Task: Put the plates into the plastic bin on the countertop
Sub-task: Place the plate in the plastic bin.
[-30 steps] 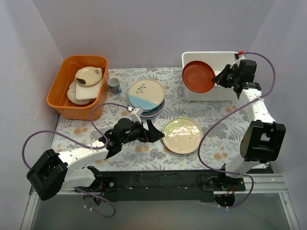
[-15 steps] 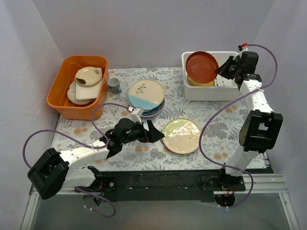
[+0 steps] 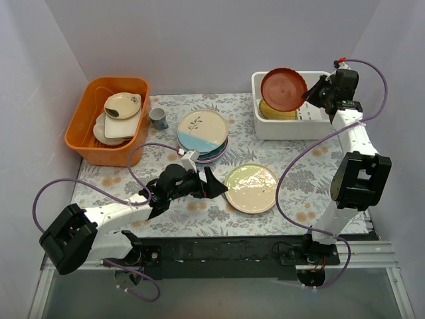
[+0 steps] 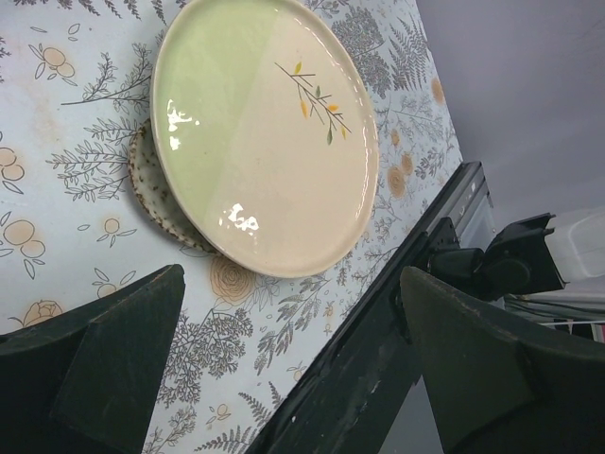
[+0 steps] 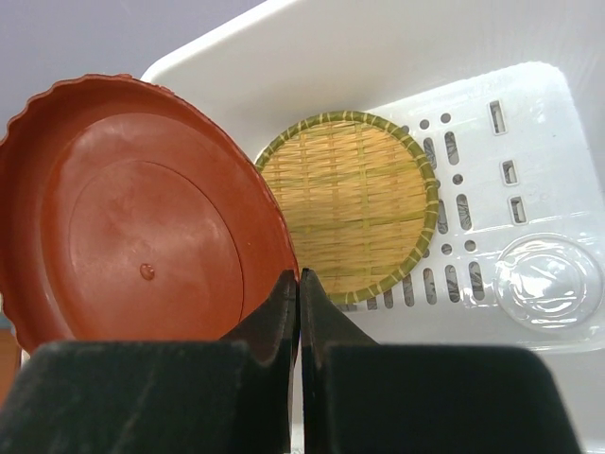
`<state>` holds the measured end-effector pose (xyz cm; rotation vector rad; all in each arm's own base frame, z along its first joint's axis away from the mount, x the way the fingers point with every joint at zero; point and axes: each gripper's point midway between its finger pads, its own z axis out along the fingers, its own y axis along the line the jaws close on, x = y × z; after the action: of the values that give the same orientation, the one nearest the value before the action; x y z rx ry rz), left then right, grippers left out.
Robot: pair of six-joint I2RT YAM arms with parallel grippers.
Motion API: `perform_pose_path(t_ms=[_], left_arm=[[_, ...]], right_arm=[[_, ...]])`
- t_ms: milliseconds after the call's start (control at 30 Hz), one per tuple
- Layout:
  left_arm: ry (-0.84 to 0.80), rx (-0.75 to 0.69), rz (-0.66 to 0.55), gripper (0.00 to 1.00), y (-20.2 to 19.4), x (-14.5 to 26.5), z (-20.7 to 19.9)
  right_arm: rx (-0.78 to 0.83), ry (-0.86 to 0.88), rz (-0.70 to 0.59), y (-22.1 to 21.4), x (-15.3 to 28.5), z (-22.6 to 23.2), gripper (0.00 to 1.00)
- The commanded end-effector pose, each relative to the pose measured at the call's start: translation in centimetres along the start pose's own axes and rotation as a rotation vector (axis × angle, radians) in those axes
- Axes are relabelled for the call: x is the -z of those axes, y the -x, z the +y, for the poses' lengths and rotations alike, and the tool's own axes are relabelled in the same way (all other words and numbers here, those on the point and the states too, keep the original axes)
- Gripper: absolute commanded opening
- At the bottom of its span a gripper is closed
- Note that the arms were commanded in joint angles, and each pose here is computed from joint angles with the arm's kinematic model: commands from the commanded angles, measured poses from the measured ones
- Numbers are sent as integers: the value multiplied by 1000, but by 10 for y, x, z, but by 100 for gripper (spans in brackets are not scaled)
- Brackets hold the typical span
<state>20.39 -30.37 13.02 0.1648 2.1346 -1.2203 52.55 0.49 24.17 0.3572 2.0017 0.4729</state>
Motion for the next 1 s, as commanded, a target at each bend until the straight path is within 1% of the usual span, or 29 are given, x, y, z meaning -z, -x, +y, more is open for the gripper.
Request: perform_pose_path(t_ms=[0,233,433,667,967], left_arm=[[-11,-25,-9,98,4,0,-4],[-10,-26,1,98,2,-2,-4],[-5,-33,8,98,2,-3,-3],[-3,-38,8,98,3,-3,-4],[0,-47,7,98,5,-3,-4]], right_arm=[[24,13,-100,35,3,10,1],[22,-17,-97,23,-4,0,1],[33,-49,-72,3,-22,-11,1],[47,-81,-36,-12,-46,-21,1],[53,-130,-8,-27,-59,-33,1]])
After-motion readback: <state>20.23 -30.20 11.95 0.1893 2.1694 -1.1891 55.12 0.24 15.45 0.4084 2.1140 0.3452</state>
